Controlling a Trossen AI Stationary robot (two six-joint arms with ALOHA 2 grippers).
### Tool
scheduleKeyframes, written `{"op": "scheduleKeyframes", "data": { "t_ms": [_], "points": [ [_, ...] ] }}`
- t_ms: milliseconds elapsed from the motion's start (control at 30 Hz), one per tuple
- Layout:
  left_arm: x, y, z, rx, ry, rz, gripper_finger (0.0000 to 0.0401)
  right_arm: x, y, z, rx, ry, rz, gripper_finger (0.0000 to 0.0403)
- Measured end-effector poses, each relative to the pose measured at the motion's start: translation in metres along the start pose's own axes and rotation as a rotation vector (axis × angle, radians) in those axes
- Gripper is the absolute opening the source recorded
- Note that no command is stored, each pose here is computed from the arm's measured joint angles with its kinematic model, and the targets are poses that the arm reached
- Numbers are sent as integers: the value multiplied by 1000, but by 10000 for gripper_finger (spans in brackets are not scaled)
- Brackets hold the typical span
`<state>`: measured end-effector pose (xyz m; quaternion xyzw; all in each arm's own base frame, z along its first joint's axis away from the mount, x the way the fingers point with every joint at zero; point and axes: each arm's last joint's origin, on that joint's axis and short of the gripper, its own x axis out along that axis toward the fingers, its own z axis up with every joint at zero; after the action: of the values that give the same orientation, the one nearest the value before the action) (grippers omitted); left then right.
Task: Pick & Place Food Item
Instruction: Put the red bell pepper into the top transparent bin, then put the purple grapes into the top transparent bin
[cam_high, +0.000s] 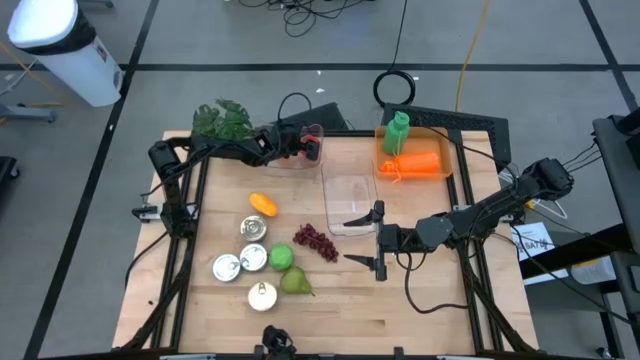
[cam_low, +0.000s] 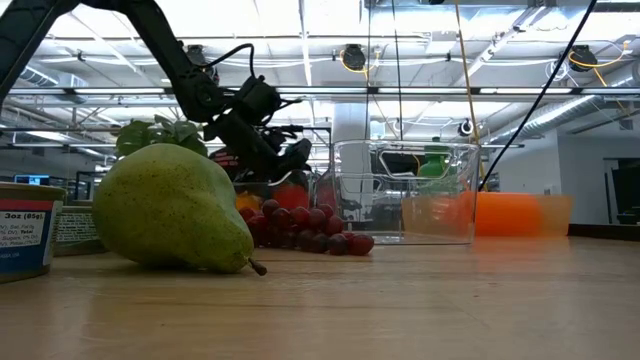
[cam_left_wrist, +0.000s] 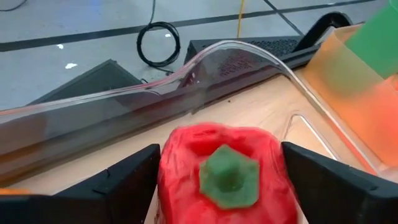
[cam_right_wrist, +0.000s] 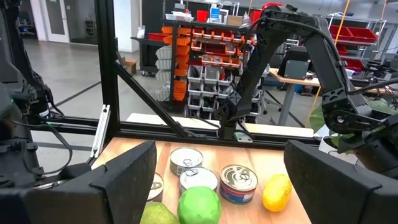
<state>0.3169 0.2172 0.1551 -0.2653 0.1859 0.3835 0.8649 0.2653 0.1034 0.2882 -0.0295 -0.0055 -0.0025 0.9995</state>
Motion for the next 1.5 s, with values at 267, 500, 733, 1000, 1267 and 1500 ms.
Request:
{"op": "scheduleKeyframes", "data": {
  "t_ms": [267,500,733,1000,1267,1500],
  "points": [
    [-1,-6,-3,7,4,0,371,0,0,0,0,0,0,334],
    [-1,-9,-3,38,-3,-4,399,0,0,-1,-2,5,0,334],
    [-6,-9,4,44,-30,-2,393,0,0,-1,-3,7,1,334],
    [-49,-22,34,237,-55,-135,393,0,0,-1,-4,10,1,334],
    [-138,-51,53,392,3,-425,392,-1,1,-10,49,94,3,334],
    [-200,-67,17,507,-143,-696,392,3,0,-42,141,357,42,334]
  ]
}}
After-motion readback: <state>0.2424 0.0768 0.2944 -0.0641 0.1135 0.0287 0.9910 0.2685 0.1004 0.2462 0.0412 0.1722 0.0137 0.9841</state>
